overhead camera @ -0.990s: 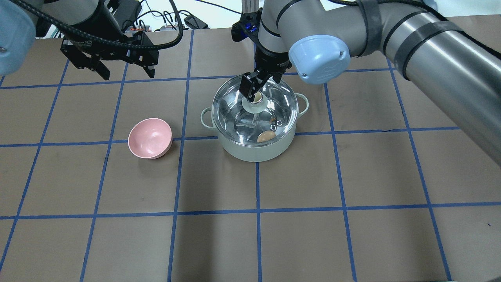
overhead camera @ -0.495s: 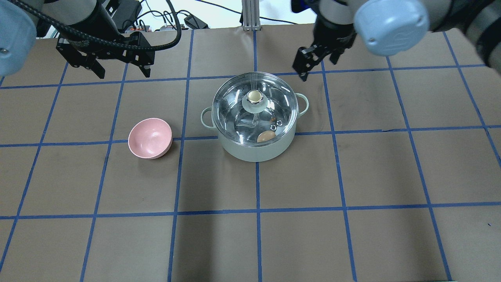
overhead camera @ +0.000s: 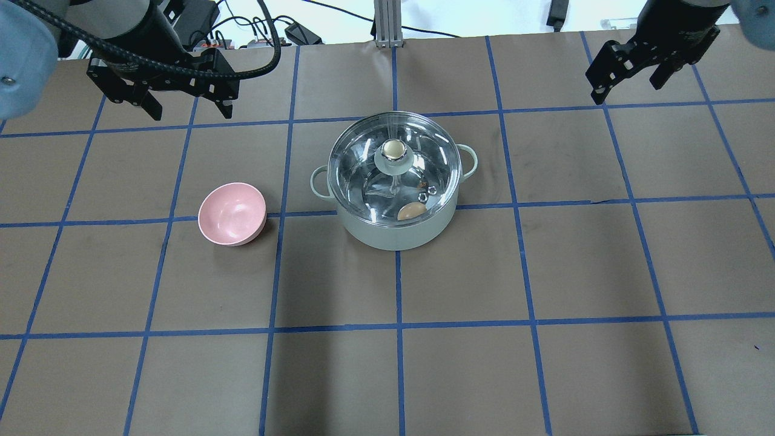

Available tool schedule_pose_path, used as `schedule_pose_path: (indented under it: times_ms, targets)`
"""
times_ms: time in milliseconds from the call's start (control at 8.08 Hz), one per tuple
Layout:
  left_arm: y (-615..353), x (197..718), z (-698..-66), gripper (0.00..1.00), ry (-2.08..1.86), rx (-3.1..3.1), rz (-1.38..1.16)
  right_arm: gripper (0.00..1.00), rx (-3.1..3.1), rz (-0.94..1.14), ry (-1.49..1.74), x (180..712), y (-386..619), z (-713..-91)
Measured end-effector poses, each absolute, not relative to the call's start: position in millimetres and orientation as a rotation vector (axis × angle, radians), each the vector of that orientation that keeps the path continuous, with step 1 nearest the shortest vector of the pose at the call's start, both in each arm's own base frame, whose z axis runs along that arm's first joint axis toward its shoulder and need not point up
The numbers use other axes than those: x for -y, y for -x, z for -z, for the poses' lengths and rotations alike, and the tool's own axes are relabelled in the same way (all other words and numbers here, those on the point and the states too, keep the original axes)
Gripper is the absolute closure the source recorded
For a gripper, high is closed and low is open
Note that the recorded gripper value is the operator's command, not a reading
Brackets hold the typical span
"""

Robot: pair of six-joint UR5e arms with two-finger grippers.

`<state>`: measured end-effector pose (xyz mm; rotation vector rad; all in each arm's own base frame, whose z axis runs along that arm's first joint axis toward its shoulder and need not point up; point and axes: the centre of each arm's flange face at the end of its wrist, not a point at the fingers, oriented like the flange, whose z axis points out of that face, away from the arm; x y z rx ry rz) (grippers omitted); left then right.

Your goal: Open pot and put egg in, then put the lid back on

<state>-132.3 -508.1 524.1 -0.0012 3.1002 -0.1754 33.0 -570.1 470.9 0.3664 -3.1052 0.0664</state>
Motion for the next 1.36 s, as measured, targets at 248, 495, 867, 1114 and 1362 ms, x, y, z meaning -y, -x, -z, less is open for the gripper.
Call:
schedule_pose_path:
  times_ms: [248, 495, 867, 1114, 1362]
  targets:
    - [132, 509, -524, 0.00, 0.002, -3.100, 0.183, 0.00, 3.139, -0.064, -0.227, 566, -33, -473]
    - [132, 509, -524, 0.00, 0.002, -3.099, 0.186, 0.00, 3.173, -0.086, -0.259, 564, -65, -474]
    - [133, 508, -524, 0.00, 0.001, -3.099, 0.187, 0.00, 3.165, -0.100, -0.430, 560, -96, -475]
    - [133, 508, -523, 0.00, 0.000, -3.101, 0.185, 0.00, 3.147, -0.078, -0.494, 557, -104, -473]
    - [133, 508, -523, 0.00, 0.000, -3.101, 0.185, 0.00, 3.141, -0.066, -0.513, 556, -110, -472]
